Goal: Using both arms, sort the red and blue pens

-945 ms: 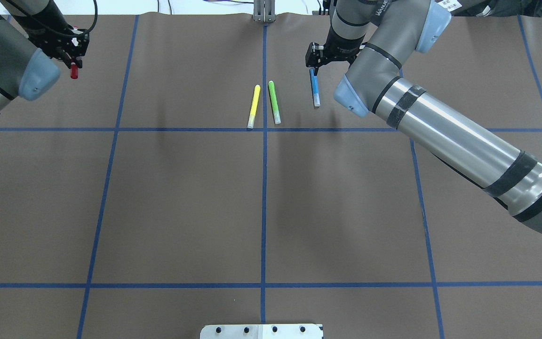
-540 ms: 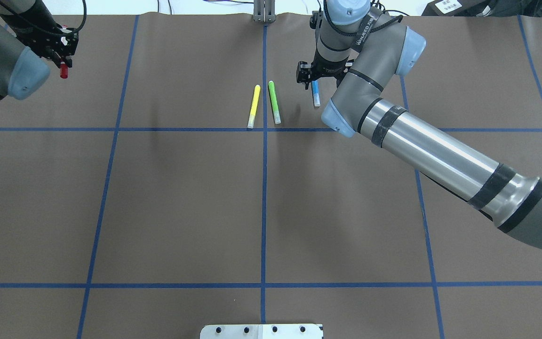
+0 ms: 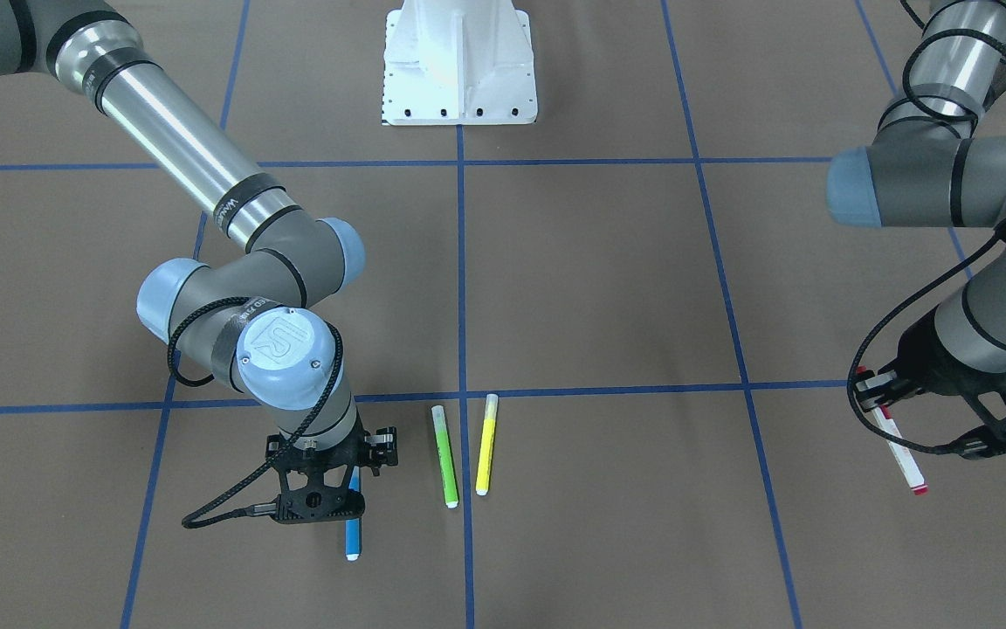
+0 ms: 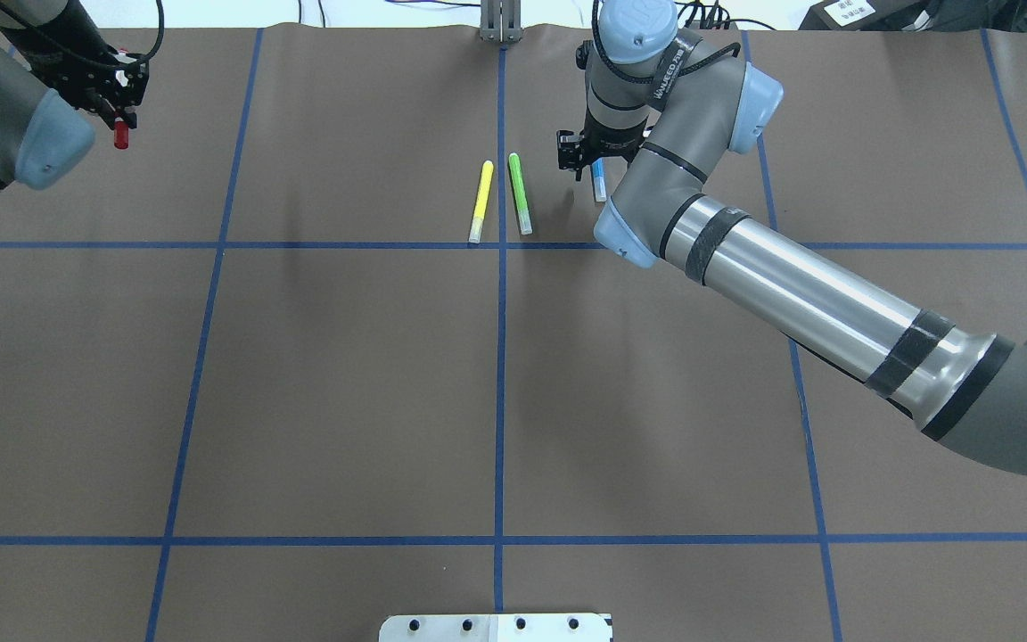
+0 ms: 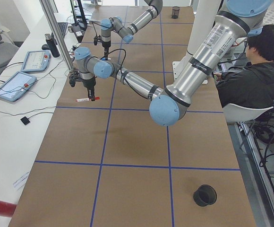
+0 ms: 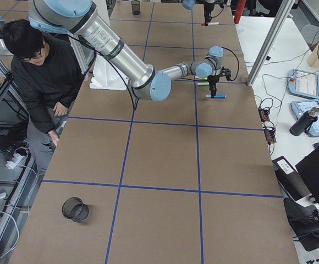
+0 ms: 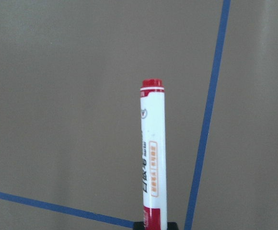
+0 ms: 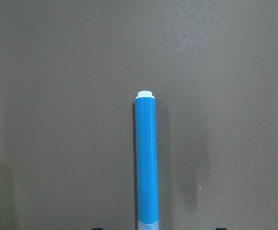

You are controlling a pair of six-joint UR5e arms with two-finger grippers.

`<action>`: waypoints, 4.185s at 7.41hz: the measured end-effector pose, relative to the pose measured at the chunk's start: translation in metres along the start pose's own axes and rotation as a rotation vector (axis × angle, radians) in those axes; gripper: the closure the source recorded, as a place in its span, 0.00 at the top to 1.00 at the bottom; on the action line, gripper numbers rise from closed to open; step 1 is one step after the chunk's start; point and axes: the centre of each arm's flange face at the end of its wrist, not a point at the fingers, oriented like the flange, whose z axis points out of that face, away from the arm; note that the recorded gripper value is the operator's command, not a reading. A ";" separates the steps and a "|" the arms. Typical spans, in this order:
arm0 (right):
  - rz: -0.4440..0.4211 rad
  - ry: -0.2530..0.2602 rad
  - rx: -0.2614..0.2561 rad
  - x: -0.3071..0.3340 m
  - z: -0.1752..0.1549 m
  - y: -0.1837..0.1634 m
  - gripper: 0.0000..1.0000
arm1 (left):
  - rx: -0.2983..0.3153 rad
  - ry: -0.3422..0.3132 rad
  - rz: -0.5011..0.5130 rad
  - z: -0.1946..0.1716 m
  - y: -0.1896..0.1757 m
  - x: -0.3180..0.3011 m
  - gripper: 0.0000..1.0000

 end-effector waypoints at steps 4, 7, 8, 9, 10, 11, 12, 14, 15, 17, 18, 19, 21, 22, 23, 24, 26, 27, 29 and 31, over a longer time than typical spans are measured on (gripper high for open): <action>0.004 0.009 -0.009 -0.001 0.004 -0.002 0.65 | -0.058 -0.059 0.034 -0.003 0.027 -0.050 0.00; -0.001 0.012 -0.005 -0.001 0.004 -0.002 0.56 | -0.089 -0.094 0.064 -0.017 0.047 -0.111 0.00; -0.004 0.016 -0.001 -0.001 0.005 -0.002 0.55 | -0.098 -0.102 0.074 -0.025 0.052 -0.122 0.00; -0.008 0.023 0.004 -0.001 0.007 -0.001 0.55 | -0.101 -0.105 0.078 -0.029 0.053 -0.126 0.00; -0.014 0.032 0.013 -0.003 0.009 0.000 0.53 | -0.102 -0.105 0.080 -0.031 0.054 -0.128 0.00; -0.018 0.037 0.018 -0.005 0.010 0.001 0.50 | -0.102 -0.105 0.082 -0.032 0.054 -0.128 0.00; -0.022 0.038 0.021 -0.007 0.010 0.002 0.49 | -0.102 -0.105 0.083 -0.032 0.055 -0.128 0.00; -0.027 0.036 0.022 -0.012 0.010 0.004 0.45 | -0.101 -0.105 0.084 -0.033 0.055 -0.128 0.00; -0.028 0.036 0.021 -0.014 0.010 0.004 0.45 | -0.101 -0.105 0.086 -0.033 0.055 -0.128 0.00; -0.029 0.035 0.019 -0.015 0.010 0.006 0.44 | -0.102 -0.105 0.091 -0.033 0.055 -0.128 0.00; -0.029 0.036 0.018 -0.014 0.011 0.006 0.42 | -0.102 -0.105 0.091 -0.033 0.055 -0.128 0.00; -0.029 0.037 0.017 -0.014 0.012 0.007 0.37 | -0.102 -0.105 0.091 -0.033 0.055 -0.128 0.00; -0.030 0.038 0.016 -0.013 0.013 0.007 0.00 | -0.101 -0.104 0.093 -0.033 0.055 -0.128 0.00; -0.034 0.037 0.015 -0.013 0.013 0.007 0.00 | -0.101 -0.104 0.093 -0.033 0.055 -0.127 0.00; -0.041 0.036 0.014 -0.013 0.013 0.007 0.00 | -0.100 -0.103 0.094 -0.034 0.055 -0.127 0.00; -0.047 0.031 0.017 -0.012 0.009 0.004 0.00 | -0.098 -0.103 0.094 -0.035 0.055 -0.127 0.00; -0.083 0.006 0.034 -0.010 -0.015 -0.008 0.00 | -0.099 -0.106 0.087 -0.036 0.063 -0.144 0.00; -0.097 -0.001 0.037 -0.007 -0.031 -0.014 0.00 | -0.107 -0.112 0.094 -0.036 0.078 -0.167 0.00; -0.139 0.032 0.020 0.014 -0.058 -0.020 0.00 | -0.126 -0.125 0.130 -0.054 0.109 -0.220 0.00; -0.162 0.079 0.004 0.049 -0.066 -0.026 0.00 | -0.141 -0.132 0.164 -0.068 0.144 -0.289 0.00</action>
